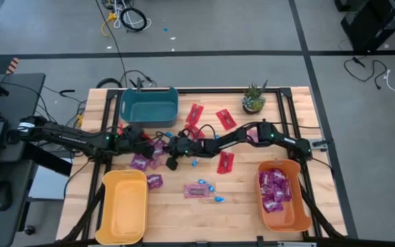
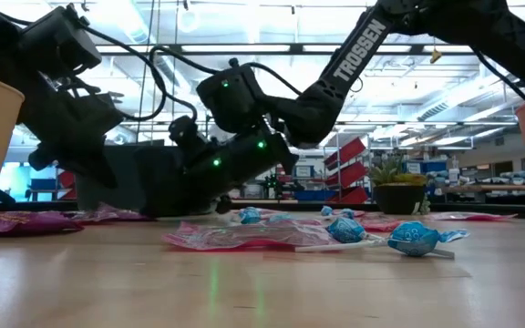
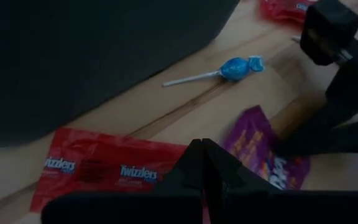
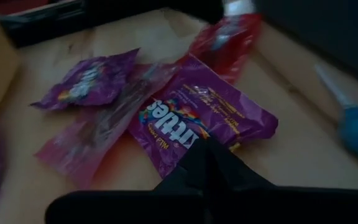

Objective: Sort candy
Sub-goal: Put the purple candy into the orange bin

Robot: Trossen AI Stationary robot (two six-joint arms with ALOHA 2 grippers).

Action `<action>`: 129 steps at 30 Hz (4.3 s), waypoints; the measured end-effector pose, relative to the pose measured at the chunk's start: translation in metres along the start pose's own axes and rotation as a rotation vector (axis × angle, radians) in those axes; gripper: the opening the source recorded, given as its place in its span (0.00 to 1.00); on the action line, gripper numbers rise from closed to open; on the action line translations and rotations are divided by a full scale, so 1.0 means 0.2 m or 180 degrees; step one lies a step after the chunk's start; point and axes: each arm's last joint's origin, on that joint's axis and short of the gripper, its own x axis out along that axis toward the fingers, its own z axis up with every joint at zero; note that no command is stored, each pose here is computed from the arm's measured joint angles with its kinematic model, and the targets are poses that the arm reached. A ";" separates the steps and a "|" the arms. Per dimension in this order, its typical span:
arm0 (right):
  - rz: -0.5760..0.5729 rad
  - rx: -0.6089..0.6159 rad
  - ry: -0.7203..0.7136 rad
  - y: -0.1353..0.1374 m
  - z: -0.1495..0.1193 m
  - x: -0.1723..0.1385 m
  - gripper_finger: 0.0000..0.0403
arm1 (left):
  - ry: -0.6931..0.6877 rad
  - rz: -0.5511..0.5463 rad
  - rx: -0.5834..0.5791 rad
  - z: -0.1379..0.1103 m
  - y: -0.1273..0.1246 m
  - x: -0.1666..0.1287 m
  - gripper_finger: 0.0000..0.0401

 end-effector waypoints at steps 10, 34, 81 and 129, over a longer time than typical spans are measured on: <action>0.0194 -0.0026 0.0654 0.09 0.05 -0.12 0.00 | 0.0079 -0.0093 0.0028 0.00 -0.01 0.00 0.00; 0.0509 -0.1641 0.0881 0.26 0.16 -0.30 0.13 | 0.0228 -0.0991 0.0575 0.03 -0.09 -0.01 0.00; 0.0327 -0.1304 0.1011 0.18 0.05 -0.23 0.19 | 0.0145 -0.1061 0.0535 0.04 -0.10 -0.02 0.00; 0.0304 -0.1062 0.2085 0.48 0.52 -1.61 0.10 | -0.0821 -0.1747 0.0405 0.18 -0.21 -0.08 0.00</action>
